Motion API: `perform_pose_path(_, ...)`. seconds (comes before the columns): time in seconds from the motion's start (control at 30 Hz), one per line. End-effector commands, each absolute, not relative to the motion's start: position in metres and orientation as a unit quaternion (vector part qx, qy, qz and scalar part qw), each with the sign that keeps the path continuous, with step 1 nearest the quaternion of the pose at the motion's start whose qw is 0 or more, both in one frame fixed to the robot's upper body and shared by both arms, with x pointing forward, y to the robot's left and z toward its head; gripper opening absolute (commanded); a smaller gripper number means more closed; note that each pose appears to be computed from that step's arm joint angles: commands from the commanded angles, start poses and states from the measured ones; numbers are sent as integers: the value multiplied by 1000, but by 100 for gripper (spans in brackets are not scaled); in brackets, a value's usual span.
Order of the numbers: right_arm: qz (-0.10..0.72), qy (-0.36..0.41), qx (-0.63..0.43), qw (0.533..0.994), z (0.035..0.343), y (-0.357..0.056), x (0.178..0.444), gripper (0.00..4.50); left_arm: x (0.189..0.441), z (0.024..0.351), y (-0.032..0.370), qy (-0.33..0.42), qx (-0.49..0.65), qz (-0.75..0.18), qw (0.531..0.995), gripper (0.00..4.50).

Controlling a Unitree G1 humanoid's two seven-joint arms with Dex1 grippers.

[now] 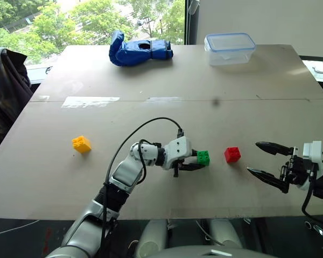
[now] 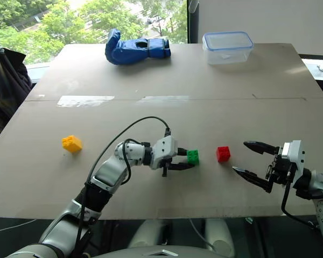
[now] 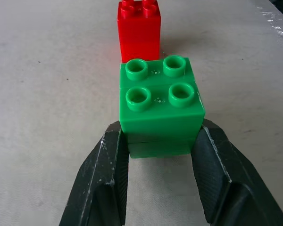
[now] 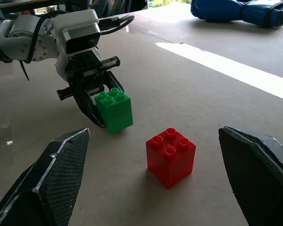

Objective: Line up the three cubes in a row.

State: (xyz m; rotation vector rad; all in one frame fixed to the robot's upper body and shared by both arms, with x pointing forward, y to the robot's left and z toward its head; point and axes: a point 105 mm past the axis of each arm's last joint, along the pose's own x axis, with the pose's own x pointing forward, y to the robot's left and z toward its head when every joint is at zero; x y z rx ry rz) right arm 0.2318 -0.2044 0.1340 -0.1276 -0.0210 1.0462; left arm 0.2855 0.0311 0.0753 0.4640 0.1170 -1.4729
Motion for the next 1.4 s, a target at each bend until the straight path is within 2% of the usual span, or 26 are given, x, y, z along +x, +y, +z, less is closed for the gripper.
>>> perform_pose_path(0.03,502,-30,-66,862,145,-199,233,450,290,80,26,34,234,-671,703,151)
perform_pose_path(0.53,501,-35,-64,862,151,-194,235,450,298,77,12,30,236,-686,688,151)
perform_pose_path(0.87,505,-36,-61,860,152,-191,234,450,303,79,12,29,228,-676,700,151)
perform_pose_path(0.9,506,-35,-60,860,152,-191,233,450,303,79,12,30,228,-676,701,235)
perform_pose_path(1.07,507,-31,-62,859,151,-193,233,450,303,78,12,32,232,-675,700,421)
perform_pose_path(1.1,507,-30,-62,859,150,-194,233,450,303,78,12,30,236,-674,699,445)
perform_pose_path(1.4,507,-26,-62,859,148,-196,231,450,300,81,16,27,231,-677,698,445)
